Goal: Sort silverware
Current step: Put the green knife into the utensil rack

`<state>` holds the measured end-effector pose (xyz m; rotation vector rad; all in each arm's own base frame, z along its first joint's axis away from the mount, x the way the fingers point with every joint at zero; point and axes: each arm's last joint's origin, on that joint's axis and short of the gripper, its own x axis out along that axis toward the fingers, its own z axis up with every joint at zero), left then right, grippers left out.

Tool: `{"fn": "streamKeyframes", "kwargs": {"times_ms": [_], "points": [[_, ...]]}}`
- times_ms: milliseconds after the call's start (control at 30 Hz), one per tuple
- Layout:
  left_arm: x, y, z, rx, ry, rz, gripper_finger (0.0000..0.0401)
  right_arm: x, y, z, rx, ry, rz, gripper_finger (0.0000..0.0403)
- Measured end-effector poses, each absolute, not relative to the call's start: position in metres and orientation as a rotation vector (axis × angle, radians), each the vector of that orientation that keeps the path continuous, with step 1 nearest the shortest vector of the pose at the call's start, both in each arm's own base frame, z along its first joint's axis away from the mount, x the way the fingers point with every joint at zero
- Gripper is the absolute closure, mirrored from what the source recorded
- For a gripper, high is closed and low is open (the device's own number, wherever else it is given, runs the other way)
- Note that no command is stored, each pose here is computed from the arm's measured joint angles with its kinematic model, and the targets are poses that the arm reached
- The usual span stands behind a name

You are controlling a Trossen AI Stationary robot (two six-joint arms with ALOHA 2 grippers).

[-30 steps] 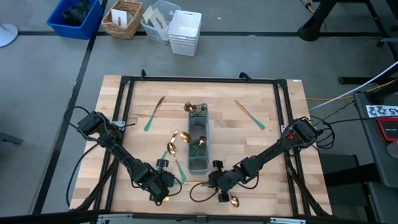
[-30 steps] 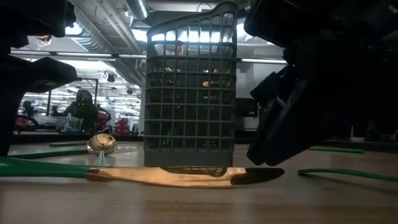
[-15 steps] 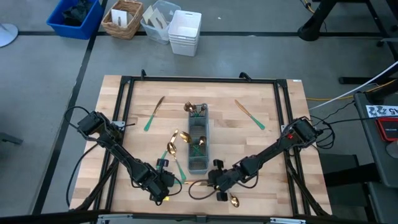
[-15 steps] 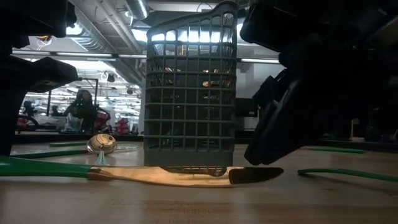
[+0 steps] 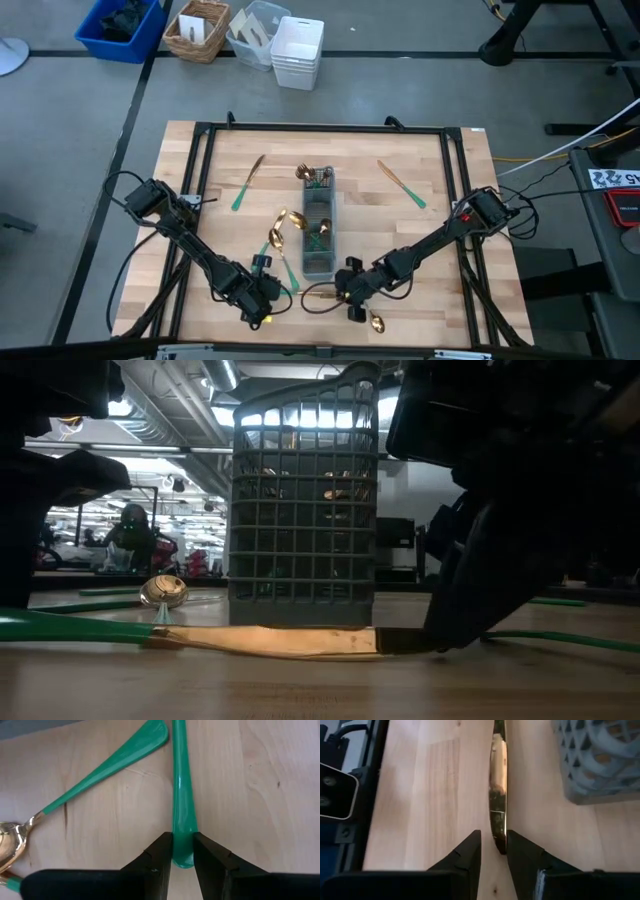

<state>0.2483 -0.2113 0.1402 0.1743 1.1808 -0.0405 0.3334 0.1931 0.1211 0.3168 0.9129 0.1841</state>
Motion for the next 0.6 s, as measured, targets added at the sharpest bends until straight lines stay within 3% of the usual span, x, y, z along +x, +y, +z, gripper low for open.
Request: {"fn": "streamKeyframes", "kwargs": {"times_ms": [367,600], "points": [[0.2490,-0.2107,0.1404,0.185,1.161,-0.018,0.0333,0.3332,0.1933,0.1211,0.344,0.919,0.177,0.0314],[0.2492,-0.2108,0.1405,0.184,1.157,-0.016,0.0333,0.3334,0.1930,0.1211,0.340,0.913,0.167,0.0378]]}}
